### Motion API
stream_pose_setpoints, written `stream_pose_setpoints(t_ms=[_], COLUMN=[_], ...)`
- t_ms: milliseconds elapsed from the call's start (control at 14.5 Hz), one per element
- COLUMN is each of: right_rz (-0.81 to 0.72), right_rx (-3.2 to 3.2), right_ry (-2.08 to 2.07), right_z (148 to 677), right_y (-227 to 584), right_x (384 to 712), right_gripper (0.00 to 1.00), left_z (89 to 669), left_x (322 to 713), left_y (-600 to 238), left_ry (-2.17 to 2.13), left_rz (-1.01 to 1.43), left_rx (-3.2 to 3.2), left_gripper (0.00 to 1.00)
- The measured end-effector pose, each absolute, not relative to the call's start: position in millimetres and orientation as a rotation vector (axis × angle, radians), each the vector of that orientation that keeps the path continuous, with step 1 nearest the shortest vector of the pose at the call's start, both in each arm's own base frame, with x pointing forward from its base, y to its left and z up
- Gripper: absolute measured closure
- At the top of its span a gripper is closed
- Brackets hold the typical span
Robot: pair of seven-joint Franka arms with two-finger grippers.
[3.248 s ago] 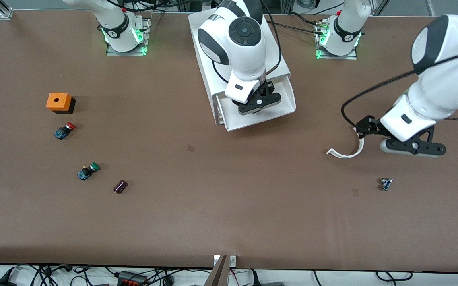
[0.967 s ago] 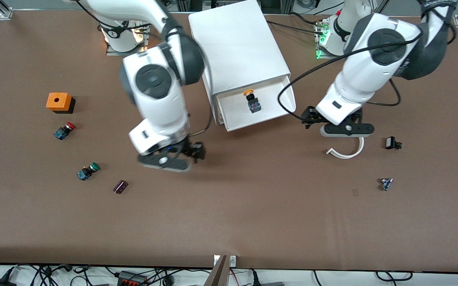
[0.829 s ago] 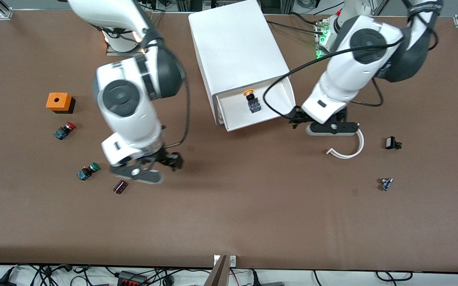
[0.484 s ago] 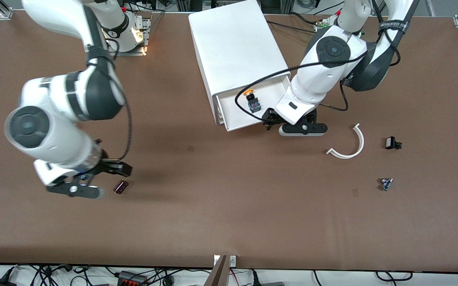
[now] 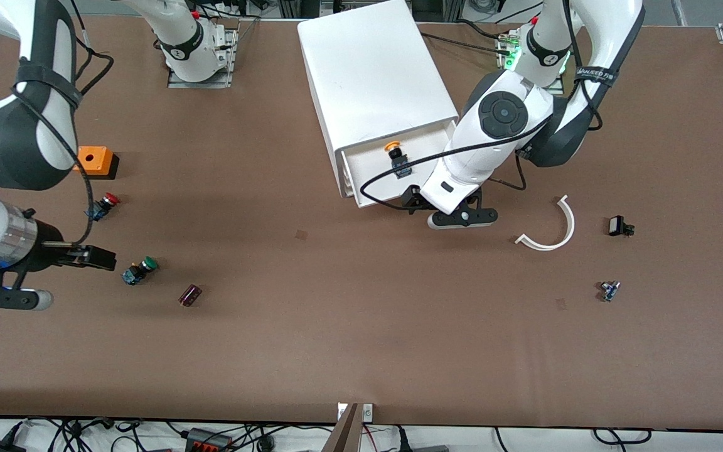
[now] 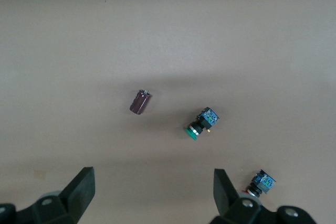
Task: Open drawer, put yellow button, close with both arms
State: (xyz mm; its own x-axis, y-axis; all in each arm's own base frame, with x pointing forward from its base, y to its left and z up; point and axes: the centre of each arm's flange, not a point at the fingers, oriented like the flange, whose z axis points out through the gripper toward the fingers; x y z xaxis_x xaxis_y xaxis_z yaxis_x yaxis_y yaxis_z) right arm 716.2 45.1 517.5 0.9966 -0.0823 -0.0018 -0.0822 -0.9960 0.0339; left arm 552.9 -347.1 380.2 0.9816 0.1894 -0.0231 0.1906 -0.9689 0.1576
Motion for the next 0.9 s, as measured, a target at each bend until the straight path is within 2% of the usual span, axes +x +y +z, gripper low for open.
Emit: stream_pose_setpoints(t_ms=[207,553,898], right_rz=[0.028,0.109,0.059], right_rx=[3.132,3.174,3.169], right_ry=[-0.161,-0.189,-0.117], right_z=[540,597,599], right_y=[28,-25,-60], right_x=[705,663,632], right_gripper=[0.00,0.00,0.00], left_z=[368,359,356], left_x=[535,516,476], left_y=[-369,-376,-405], left_ry=[0.329,0.305,0.206], left_rz=[-0.080,-0.206,-0.355], left_rx=[2.987,3.058,3.133], left_gripper=[0.00,0.00,0.00])
